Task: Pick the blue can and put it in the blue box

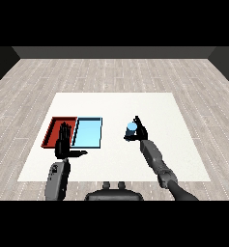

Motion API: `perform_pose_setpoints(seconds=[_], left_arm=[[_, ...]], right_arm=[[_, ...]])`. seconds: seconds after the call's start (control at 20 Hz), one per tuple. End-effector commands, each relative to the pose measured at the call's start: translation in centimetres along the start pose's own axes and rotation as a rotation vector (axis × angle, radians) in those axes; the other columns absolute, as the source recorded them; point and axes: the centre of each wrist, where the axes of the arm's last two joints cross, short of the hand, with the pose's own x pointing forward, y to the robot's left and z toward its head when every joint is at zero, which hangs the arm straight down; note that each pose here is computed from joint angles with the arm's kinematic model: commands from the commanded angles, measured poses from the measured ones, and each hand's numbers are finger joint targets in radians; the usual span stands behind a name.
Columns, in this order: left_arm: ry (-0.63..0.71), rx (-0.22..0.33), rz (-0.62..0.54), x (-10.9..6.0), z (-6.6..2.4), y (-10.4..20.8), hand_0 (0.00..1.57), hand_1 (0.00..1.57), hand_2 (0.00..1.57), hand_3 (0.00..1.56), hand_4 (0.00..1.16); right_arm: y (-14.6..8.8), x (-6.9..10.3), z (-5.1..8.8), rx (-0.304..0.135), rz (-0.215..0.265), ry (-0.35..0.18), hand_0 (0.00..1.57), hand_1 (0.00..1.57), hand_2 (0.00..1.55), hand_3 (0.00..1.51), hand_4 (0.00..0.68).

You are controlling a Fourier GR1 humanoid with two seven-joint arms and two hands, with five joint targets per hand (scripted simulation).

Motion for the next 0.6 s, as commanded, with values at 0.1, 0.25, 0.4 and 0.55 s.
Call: perform_pose_setpoints(seconds=[0.1, 0.25, 0.4, 0.55], left_arm=[[-0.011, 0.004, 0.012, 0.5, -0.58, 0.3, 0.00, 0.00, 0.00, 0.00, 0.00], [-0.012, -0.005, 0.010, 0.6, 0.29, -0.6, 0.00, 0.00, 0.00, 0.00, 0.00], [0.020, 0.011, 0.017, 0.6, 2.34, 0.7, 0.00, 0.00, 0.00, 0.00, 0.00], [0.012, 0.014, 0.015, -0.1, 0.28, 0.7, 0.00, 0.00, 0.00, 0.00, 0.00]], right_arm=[[1.8, 1.3, -2.0, 0.022, 0.016, 0.009, 0.00, 0.00, 0.00, 0.00, 0.000], [2.5, 0.6, -2.0, 0.022, -0.002, 0.020, 0.00, 0.00, 0.00, 0.00, 0.000], [2.4, 1.2, -2.2, 0.022, -0.001, 0.039, 0.00, 0.00, 0.00, 0.00, 0.000], [1.4, 0.7, -1.8, -0.042, 0.014, 0.018, 0.00, 0.00, 0.00, 0.00, 0.000]])
